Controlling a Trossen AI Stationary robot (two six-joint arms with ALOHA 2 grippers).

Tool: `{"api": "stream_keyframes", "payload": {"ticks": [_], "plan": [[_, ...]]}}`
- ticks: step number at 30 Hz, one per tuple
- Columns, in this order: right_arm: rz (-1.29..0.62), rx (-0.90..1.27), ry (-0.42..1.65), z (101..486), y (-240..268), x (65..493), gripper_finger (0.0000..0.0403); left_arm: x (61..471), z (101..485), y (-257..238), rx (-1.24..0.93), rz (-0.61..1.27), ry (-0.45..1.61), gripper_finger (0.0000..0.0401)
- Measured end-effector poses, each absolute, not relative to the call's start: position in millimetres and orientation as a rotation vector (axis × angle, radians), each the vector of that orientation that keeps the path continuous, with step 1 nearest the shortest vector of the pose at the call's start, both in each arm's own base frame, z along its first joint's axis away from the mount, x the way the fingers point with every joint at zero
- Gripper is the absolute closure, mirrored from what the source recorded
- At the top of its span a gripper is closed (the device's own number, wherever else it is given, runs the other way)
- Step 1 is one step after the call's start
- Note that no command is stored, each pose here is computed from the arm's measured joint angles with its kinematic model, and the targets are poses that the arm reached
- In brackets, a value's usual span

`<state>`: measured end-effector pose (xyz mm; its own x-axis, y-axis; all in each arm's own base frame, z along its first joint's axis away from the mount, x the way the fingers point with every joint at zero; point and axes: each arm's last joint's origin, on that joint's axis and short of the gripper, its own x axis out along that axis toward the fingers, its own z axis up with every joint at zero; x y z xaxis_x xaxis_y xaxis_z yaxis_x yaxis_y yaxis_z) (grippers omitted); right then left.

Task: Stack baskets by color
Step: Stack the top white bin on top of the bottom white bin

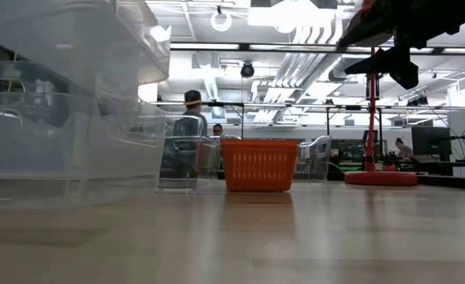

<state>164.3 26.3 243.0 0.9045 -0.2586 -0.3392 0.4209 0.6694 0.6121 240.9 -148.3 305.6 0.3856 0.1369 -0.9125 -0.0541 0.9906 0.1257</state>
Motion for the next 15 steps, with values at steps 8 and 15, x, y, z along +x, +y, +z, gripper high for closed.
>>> {"api": "stream_keyframes", "payload": {"ticks": [8,15], "plan": [[-0.404,0.742,0.224,243.0,25.8,164.2,0.0187,242.1,259.0,-165.1,0.188,0.122,1.282,0.0401],[-0.407,0.750,0.226,242.6,25.8,164.0,0.0187,246.3,246.9,-171.8,0.234,0.121,1.284,0.0401]]}}
